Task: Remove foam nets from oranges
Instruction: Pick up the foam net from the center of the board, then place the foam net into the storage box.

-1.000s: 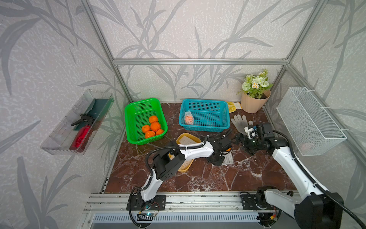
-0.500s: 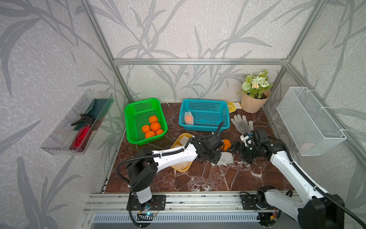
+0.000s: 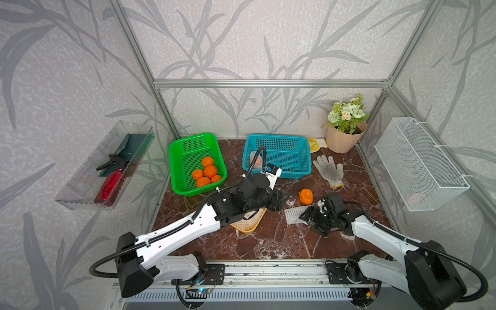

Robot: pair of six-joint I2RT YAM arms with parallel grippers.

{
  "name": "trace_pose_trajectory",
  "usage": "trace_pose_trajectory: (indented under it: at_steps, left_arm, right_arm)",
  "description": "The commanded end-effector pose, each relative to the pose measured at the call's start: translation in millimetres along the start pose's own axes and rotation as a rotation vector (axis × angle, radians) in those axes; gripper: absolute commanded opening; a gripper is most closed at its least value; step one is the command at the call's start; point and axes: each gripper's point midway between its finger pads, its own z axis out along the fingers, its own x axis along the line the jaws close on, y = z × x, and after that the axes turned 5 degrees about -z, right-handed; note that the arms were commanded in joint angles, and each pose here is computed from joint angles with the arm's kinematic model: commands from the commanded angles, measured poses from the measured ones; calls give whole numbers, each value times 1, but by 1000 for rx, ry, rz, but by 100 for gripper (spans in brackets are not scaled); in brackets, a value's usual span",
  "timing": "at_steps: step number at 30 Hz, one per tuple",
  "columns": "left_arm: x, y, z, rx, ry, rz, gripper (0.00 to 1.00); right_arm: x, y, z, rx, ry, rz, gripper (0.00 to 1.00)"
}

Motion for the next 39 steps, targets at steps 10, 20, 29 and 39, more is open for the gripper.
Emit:
trace_pose_trajectory:
  at_steps: [10, 20, 29, 39]
  left_arm:
    - [88, -33, -44, 9, 220, -40, 62]
    - [124, -36, -67, -33, 317, -87, 63]
    - [131, -29, -79, -62, 338, -92, 63]
    - [122, -8, -104, -109, 331, -80, 62]
  right_arm:
    - [13, 31, 22, -64, -34, 33, 36]
    - [77, -24, -30, 63, -38, -269, 0]
    - [160, -36, -19, 107, 125, -454, 0]
    - [249, -68, 30, 266, 235, -562, 0]
